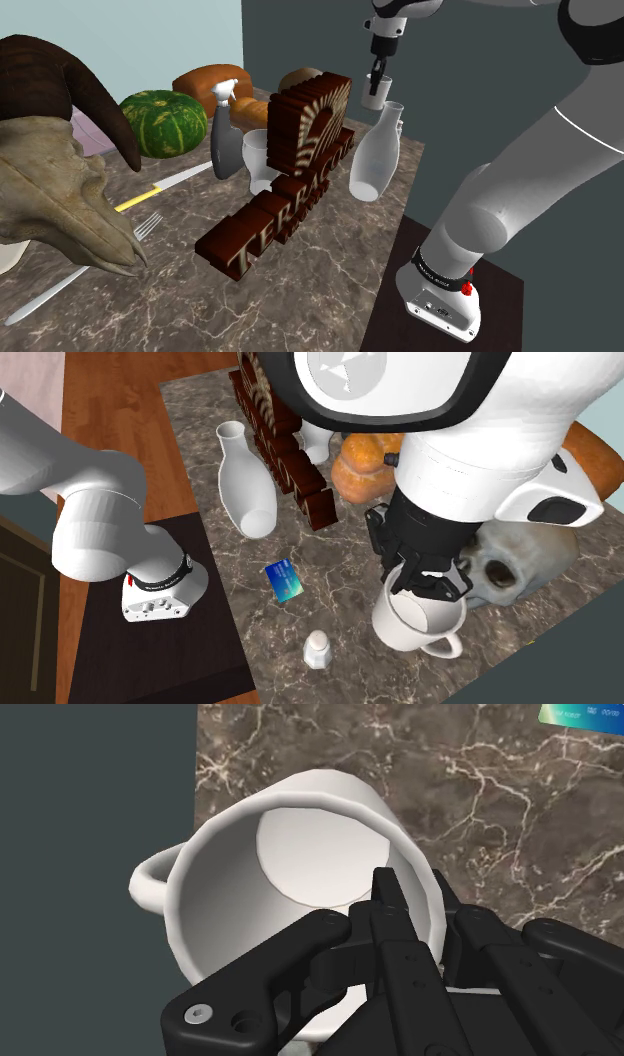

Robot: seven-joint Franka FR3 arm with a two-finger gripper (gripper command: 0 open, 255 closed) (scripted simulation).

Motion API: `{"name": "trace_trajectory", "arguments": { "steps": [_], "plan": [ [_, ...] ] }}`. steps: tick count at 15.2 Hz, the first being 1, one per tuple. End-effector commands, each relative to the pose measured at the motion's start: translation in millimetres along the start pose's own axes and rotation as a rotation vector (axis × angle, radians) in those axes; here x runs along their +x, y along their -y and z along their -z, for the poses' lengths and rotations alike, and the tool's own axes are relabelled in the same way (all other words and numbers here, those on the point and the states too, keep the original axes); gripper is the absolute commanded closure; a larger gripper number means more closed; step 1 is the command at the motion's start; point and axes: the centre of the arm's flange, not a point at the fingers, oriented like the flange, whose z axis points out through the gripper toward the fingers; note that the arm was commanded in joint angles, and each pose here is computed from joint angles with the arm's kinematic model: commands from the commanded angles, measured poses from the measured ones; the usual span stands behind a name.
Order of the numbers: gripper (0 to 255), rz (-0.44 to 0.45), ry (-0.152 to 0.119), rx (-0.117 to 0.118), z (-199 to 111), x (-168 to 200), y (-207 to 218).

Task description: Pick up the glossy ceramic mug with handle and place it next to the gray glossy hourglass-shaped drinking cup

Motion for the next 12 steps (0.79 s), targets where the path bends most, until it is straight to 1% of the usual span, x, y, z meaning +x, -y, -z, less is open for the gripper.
{"name": "trace_trajectory", "arguments": {
  "steps": [1, 12],
  "plan": [
    [255, 0.0, 0.0, 0.0, 9.7, -0.6, -1.4],
    [255, 0.0, 0.0, 0.0, 67.7, -3.0, -4.2]
  ]
}}
